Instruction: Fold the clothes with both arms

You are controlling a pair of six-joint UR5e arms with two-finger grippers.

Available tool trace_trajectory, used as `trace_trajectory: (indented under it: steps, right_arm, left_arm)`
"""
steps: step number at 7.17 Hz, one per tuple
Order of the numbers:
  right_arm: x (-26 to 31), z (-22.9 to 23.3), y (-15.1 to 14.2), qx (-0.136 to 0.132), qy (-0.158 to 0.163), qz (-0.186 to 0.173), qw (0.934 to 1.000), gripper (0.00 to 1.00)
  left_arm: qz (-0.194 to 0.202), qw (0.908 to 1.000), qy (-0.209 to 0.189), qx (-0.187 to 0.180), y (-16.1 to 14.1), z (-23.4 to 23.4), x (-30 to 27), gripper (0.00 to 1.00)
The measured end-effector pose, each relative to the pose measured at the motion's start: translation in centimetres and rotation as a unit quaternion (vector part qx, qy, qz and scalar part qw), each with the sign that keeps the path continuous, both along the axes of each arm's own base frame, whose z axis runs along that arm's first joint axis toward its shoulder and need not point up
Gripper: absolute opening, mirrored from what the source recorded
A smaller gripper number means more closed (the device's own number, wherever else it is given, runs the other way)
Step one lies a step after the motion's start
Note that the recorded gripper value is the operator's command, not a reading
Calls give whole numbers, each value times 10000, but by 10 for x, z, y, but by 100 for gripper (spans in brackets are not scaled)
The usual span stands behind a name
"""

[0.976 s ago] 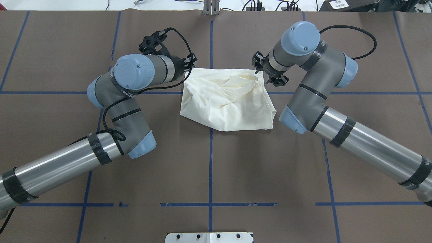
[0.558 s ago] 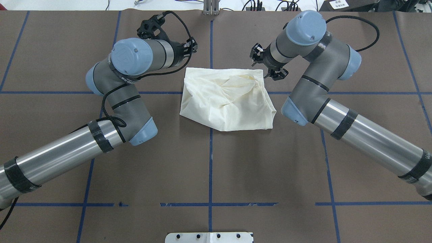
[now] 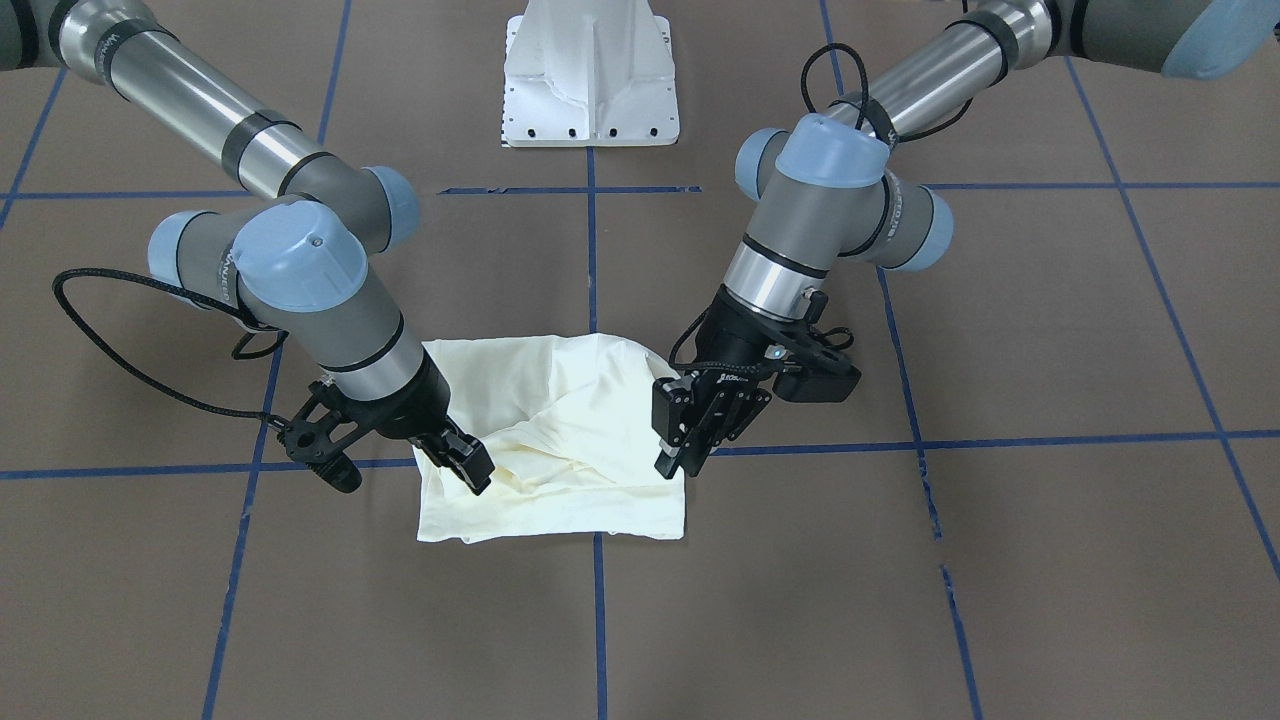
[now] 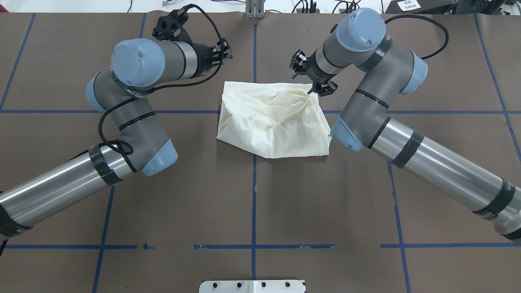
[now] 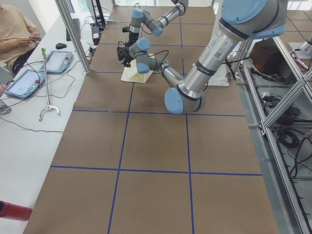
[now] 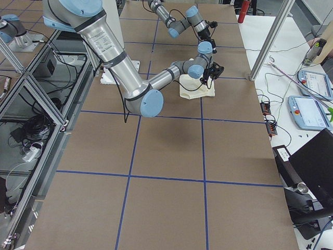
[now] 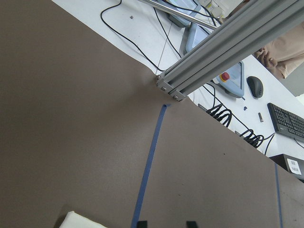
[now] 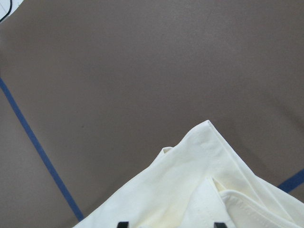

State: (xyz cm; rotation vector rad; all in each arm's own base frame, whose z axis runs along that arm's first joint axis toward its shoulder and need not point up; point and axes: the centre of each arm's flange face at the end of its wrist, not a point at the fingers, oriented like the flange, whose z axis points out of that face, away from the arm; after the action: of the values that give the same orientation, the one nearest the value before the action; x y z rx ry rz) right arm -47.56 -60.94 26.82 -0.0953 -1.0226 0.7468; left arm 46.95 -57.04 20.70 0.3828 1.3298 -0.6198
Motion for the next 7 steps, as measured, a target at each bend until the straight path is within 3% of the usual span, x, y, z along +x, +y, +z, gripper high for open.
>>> trace_trajectory:
  steps: [1,3,5,6,7]
  right_arm:
    - [-9,-8,-5,-13,13,5,10000,100]
    - [-32,-15,5,170,113,38,9998,100]
    - [-38,-18,19,863,342,-270,9953,97]
    - [-35,-13,25,1322,509,-585,9882,93]
    - [-34,-13,27,1826,684,-935,9763,90]
  left_arm:
    - [70,10000,30,4,8,4,-8,40]
    - [103,9999,60,-10,14,6,-14,40]
    - [101,9999,78,-35,15,7,-15,40]
    - [99,9999,76,-43,15,8,-15,40]
    - [100,9999,71,-50,15,9,-15,40]
